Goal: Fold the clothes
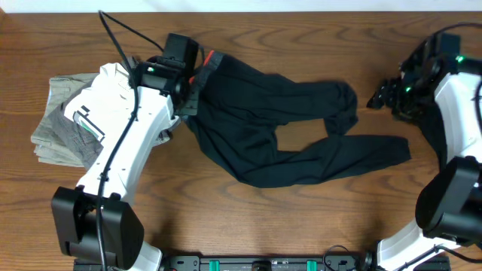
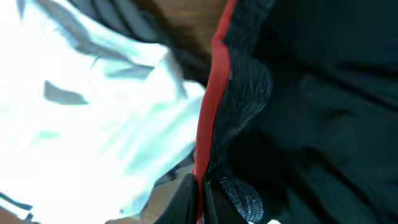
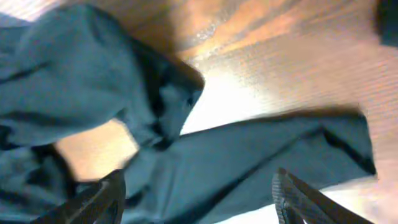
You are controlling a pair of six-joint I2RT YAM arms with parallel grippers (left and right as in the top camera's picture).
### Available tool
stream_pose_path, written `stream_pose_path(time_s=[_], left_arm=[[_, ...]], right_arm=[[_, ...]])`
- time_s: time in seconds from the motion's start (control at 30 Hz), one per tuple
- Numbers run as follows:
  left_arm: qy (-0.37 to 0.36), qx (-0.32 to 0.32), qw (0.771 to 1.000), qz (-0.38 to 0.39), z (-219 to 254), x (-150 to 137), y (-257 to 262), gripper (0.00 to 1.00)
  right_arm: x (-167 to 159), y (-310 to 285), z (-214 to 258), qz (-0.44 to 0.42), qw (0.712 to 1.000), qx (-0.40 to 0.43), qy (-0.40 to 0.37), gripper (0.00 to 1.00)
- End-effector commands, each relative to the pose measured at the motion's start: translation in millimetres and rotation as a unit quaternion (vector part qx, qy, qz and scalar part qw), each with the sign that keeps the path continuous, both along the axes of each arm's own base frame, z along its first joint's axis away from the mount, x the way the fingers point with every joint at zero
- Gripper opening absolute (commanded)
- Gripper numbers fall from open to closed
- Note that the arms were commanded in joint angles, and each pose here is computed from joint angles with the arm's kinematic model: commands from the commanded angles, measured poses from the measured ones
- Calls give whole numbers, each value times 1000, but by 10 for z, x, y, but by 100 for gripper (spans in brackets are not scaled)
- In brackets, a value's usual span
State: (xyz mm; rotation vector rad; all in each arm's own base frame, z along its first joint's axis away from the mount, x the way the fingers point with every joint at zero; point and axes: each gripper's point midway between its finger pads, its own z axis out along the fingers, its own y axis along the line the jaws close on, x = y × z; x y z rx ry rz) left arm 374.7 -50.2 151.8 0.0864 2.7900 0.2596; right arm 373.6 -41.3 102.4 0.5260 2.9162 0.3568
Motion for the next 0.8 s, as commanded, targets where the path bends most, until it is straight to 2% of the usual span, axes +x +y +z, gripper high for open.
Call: stream_pose_path(time_s=[0.0, 0.17, 0.33, 0.63, 0.77], left_arm=[[2, 17, 1000, 12, 3, -12, 88, 6], [4, 18, 1000, 11, 0, -23, 84, 6], [5, 18, 1000, 11, -2, -29, 82, 6], [6, 18, 1000, 11, -2, -30, 83, 6], [4, 17, 1000, 11, 1, -21, 80, 6]], right_arm=[[23, 181, -204, 35, 999, 28, -17, 73], [224, 412, -413, 55, 992, 70, -87, 72], [268, 772, -618, 91, 985, 79, -123, 67], [-18, 935, -1024, 73, 995, 0, -69, 66], [-30, 819, -1071, 44, 996, -38, -61, 35]])
